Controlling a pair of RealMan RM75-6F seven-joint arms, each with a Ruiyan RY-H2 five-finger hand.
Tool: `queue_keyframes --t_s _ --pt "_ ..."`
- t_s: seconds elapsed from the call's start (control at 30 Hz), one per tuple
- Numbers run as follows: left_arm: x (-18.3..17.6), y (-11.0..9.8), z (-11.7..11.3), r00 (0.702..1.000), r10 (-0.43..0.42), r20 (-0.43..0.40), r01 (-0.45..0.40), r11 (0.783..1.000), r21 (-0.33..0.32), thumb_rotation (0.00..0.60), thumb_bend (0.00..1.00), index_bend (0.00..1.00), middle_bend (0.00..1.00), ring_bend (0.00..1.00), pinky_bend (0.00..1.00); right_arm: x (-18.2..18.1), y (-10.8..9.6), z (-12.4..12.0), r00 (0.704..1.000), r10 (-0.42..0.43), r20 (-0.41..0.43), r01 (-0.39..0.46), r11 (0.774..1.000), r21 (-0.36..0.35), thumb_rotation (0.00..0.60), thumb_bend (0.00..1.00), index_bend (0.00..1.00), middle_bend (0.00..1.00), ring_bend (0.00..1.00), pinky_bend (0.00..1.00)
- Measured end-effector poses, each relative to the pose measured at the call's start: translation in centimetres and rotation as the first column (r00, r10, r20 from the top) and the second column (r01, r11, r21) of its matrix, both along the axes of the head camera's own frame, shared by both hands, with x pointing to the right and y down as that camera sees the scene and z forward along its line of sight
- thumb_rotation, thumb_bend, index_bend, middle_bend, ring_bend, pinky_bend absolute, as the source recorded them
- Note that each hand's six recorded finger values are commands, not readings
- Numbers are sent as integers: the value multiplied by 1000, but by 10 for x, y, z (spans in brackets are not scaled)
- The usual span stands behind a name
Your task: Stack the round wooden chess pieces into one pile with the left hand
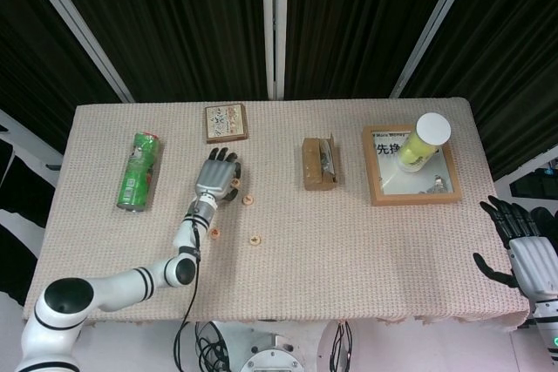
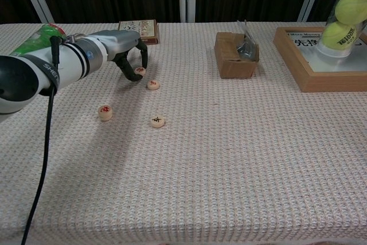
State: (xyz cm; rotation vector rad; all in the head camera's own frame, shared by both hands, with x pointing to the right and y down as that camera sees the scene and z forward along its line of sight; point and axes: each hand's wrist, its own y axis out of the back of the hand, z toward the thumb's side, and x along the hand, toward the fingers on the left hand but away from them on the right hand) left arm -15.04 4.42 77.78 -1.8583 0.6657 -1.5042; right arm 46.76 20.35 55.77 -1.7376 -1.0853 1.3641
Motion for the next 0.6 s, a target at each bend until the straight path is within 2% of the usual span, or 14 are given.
queue_keyframes --t_s 0.37,0.6 --pt "-7 -1 -1 1000 -5 17 5 1000 13 600 310 493 160 0 0 0 0 0 1000 0 -2 0 1000 -3 600 275 0 0 0 0" --pt "-6 0 -11 1000 11 13 -11 1000 25 600 309 516 162 0 0 0 0 0 1000 1 -5 -1 1000 -2 600 275 0 0 0 0"
